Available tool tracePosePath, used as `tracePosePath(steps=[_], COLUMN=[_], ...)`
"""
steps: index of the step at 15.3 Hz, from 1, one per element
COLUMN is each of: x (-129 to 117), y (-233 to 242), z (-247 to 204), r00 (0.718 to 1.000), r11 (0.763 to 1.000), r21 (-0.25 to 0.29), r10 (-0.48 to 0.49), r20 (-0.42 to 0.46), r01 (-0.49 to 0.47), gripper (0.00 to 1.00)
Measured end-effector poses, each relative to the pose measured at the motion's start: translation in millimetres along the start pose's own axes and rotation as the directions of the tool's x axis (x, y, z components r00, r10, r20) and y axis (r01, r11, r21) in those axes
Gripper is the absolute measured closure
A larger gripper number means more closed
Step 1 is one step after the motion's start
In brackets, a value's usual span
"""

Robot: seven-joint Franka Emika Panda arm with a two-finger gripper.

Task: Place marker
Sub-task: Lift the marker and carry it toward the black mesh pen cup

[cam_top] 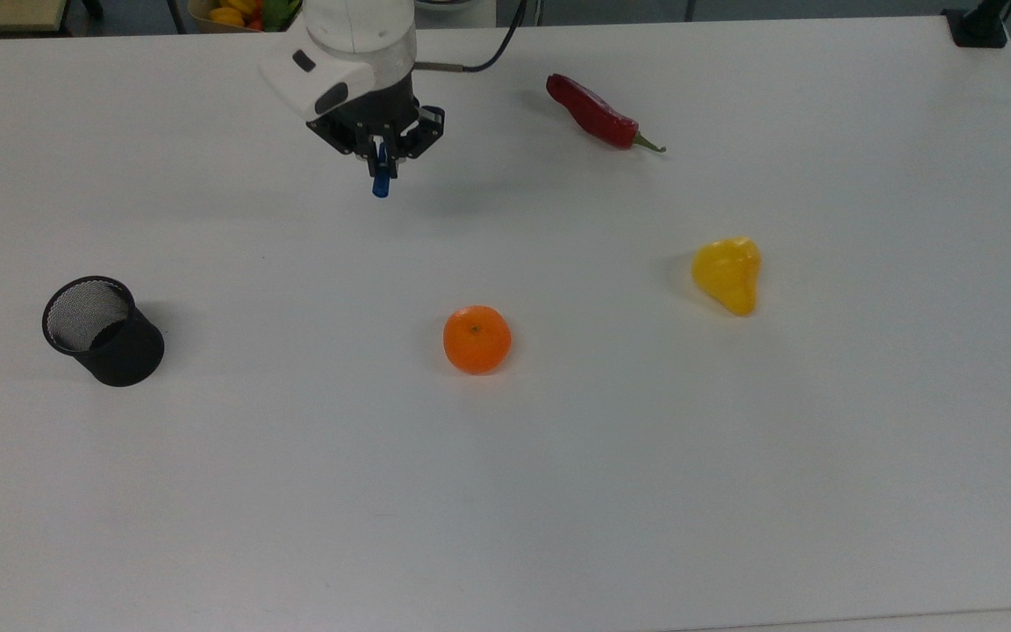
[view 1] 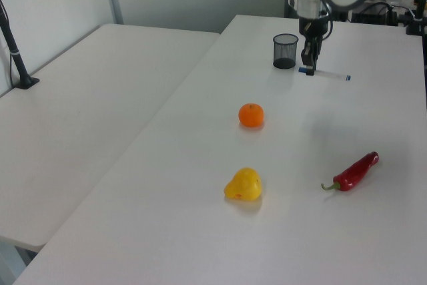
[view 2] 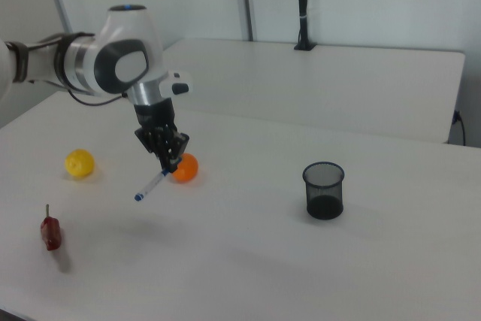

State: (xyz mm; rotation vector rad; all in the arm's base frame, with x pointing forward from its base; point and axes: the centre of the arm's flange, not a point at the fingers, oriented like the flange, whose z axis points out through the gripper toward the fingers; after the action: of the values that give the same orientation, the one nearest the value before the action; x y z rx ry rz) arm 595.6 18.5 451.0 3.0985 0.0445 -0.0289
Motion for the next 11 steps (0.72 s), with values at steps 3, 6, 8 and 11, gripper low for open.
tracePosePath(steps=[3,6,8,11], x=[-1,-3,-6,-11], y=[5,5,6,17], z=[-45,-92,-116,-139], r00=[1.0,0.999,0.999,0.997], r11=[0.999,0.996,0.994,0.994], r21=[0.042,0.086,0.1,0.102], r10=[0.027,0.036,0.039,0.055], r20=[0.009,0.007,-0.01,-0.047], r01=[-0.027,-0.037,-0.038,-0.05], gripper=[0.84,0.84,0.84,0.84])
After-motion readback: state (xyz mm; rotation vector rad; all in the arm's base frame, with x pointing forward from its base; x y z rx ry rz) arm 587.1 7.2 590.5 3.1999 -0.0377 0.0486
